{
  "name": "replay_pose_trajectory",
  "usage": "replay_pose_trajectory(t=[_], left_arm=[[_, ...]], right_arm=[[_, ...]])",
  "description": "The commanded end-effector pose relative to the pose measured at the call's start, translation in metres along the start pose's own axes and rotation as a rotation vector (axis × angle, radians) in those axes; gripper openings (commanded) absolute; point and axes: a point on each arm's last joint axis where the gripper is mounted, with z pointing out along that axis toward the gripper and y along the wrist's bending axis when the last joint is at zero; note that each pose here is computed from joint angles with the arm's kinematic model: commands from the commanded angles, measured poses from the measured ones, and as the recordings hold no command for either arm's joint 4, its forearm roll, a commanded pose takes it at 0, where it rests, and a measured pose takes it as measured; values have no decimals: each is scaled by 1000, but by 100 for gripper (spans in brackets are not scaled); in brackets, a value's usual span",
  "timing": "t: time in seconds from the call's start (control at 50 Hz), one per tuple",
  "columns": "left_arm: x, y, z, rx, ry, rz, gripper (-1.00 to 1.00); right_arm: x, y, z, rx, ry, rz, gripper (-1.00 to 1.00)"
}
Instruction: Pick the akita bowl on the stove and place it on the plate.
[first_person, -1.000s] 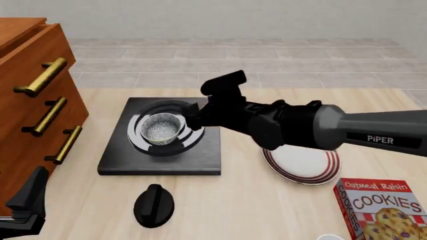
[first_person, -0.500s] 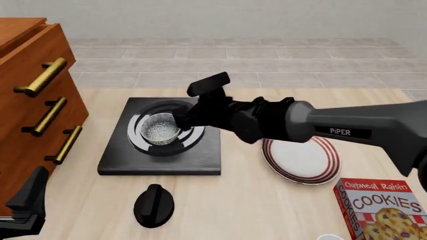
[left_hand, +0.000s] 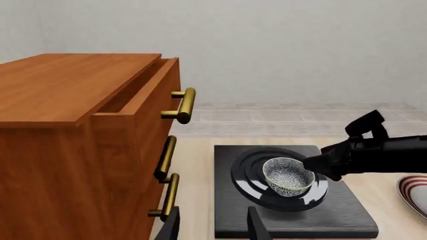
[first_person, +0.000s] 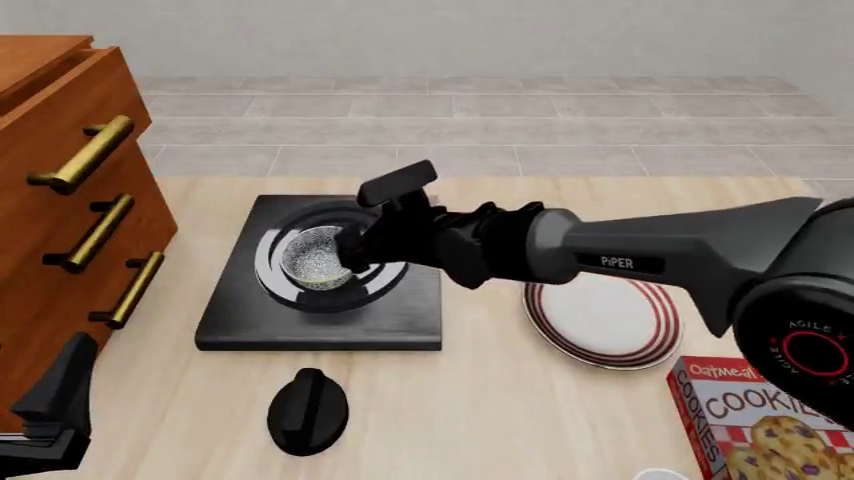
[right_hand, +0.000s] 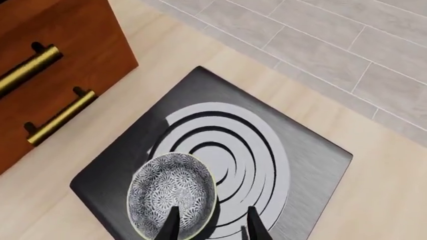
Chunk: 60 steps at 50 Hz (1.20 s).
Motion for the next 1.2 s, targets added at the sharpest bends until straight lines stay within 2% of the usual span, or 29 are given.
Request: replay_pose_trajectory(t=[0.02, 0.4, 1.08, 1.18, 1.2], left_arm=[[0, 0, 0, 0, 0, 0, 100], [0, 0, 0, 0, 0, 0, 100], [0, 0, 0, 0, 0, 0, 100], [0, 0, 0, 0, 0, 0, 100], [0, 0, 0, 0, 0, 0, 100]], right_arm=[[8, 0, 21, 1, 38, -9, 100], [24, 11, 43, -17, 82, -19, 100], [33, 9, 52, -13, 114, -44, 100], [34, 15, 49, -24, 114, -46, 100], [33, 15, 48, -24, 112, -43, -100]])
